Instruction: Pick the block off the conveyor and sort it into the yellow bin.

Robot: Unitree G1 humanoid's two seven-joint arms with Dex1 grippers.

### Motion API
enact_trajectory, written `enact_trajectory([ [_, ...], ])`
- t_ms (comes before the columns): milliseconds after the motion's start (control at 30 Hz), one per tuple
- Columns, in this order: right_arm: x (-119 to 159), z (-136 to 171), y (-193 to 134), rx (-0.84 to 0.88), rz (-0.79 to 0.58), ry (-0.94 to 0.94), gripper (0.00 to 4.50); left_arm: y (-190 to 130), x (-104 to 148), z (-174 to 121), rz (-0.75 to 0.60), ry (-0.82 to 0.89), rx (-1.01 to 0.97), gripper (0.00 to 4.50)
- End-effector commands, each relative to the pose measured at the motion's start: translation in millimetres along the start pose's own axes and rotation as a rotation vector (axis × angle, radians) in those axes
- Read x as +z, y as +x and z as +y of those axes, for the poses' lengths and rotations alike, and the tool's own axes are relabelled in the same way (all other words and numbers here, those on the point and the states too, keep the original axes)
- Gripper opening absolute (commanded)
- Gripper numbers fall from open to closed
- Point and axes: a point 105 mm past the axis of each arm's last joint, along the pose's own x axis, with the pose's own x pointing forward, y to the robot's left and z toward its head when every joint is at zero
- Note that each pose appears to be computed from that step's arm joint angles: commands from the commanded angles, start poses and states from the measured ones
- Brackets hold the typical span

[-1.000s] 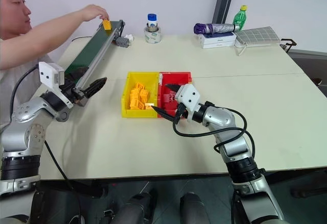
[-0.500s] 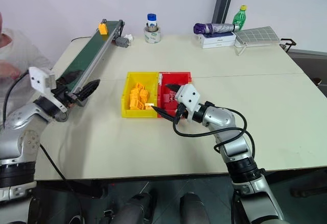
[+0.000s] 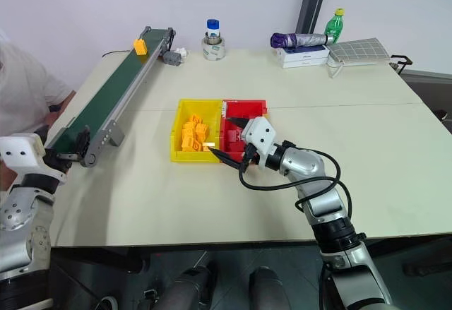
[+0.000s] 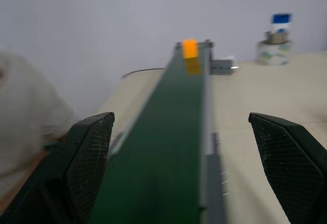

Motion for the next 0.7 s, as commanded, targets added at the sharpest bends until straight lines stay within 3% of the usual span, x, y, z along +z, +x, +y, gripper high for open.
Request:
enact_trajectory([
  [33,14.1,-2.5,2.2,0.002,-0.049,-0.039,4.5,-0.4,14.1,4.1,-0.05,0.009,0.016,4.44],
  [700,14.0,-2.2,2.4,-0.005,-0.049,-0.045,4.5,9.1,7.2,5.7,-0.014,0.001,0.024,4.44],
])
